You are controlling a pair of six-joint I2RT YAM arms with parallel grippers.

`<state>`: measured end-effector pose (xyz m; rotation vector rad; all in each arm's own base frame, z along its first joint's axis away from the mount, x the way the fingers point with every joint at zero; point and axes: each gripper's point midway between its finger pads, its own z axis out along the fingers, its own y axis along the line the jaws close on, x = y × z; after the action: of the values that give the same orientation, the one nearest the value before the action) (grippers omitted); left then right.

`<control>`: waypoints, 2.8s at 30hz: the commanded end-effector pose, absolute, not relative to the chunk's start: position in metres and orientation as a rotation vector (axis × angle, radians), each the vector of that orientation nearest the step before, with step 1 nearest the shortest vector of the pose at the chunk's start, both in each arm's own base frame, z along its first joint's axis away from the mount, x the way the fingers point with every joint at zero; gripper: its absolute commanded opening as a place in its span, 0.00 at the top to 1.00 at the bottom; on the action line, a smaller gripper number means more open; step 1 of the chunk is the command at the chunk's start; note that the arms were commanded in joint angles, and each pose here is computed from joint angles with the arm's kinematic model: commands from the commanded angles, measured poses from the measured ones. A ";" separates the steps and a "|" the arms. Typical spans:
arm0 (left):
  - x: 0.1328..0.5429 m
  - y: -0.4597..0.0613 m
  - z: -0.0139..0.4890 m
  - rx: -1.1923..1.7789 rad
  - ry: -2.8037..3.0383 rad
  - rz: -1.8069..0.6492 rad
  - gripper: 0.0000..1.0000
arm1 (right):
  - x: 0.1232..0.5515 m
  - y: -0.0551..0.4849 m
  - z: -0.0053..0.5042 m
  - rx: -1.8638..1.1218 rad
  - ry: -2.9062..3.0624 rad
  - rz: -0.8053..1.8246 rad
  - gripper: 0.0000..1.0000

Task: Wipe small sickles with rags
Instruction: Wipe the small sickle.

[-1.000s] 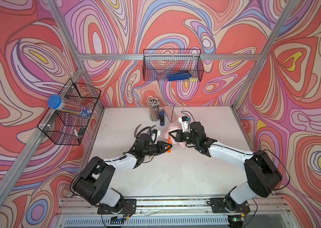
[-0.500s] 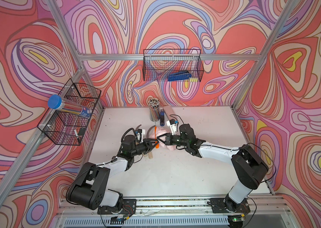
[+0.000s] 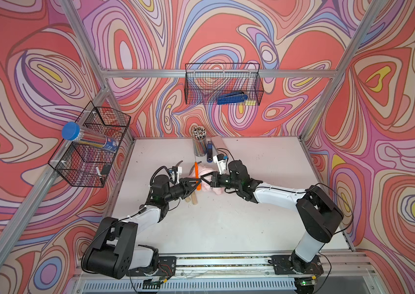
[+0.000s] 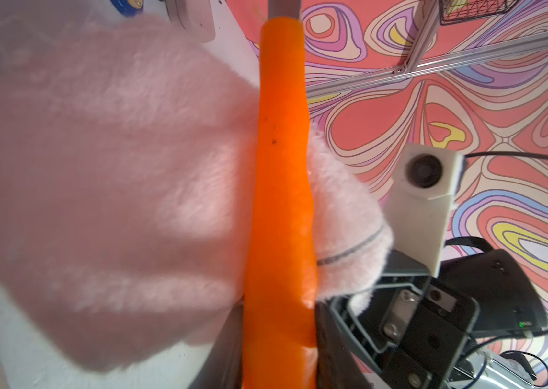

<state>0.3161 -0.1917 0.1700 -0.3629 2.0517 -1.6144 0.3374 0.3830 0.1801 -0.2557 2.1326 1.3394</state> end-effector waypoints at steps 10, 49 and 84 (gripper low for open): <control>0.323 -0.201 0.214 -0.198 1.934 -1.659 1.00 | 0.318 0.384 0.177 -0.319 2.179 1.363 1.00; 0.321 -0.250 0.193 -0.113 2.092 -1.669 1.00 | 0.432 0.334 0.256 -0.248 2.075 0.892 1.00; 0.322 -0.254 0.195 -0.097 2.063 -1.720 1.00 | 0.403 0.342 0.220 -0.140 2.179 1.101 1.00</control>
<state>0.3264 -0.2475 0.1748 -0.1975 2.1363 -1.6689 0.3777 0.3447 0.2080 -0.1735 2.2105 1.1048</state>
